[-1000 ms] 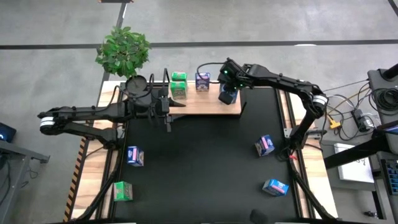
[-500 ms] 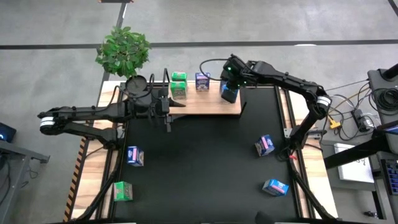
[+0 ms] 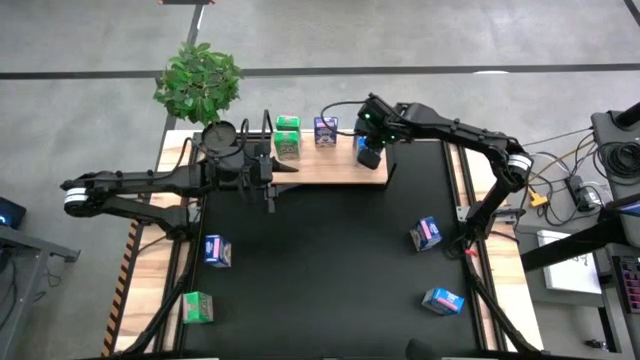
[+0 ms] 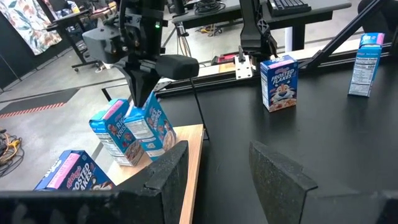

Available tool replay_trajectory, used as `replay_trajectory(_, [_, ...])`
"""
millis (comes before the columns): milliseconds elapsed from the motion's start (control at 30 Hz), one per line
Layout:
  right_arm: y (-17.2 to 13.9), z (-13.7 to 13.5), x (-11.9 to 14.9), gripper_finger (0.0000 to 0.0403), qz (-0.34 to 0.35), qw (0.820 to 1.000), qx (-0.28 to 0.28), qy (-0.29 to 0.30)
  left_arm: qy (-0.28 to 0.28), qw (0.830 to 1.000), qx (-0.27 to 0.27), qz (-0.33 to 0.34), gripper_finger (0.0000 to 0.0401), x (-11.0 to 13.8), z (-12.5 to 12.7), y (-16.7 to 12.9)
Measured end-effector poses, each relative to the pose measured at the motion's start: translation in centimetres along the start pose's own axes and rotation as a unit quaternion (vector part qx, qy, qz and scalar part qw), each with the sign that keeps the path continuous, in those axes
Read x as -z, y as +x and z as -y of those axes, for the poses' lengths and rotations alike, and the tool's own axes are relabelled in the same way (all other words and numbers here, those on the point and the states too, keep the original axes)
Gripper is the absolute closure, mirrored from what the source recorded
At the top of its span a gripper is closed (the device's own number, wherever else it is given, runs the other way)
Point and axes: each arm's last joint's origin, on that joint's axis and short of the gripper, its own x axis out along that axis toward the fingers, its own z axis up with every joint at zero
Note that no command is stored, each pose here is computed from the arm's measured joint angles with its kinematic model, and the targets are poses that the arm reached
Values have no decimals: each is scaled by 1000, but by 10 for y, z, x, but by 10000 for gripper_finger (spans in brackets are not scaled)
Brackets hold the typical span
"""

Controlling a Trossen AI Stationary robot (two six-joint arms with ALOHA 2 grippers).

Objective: Stack cereal on shelf
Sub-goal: Put the left light blue cereal box aligned with the other light blue cereal box on the shelf

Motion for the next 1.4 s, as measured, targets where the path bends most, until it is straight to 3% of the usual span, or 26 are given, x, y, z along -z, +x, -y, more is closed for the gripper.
replay_trajectory(967, [6,-1,2,390,10,998,1,67,0,1000,0,0,249,0,0,0])
replay_trajectory(1400, [-2,1,-4,390,25,998,3,59,0,1000,0,0,249,0,0,0])
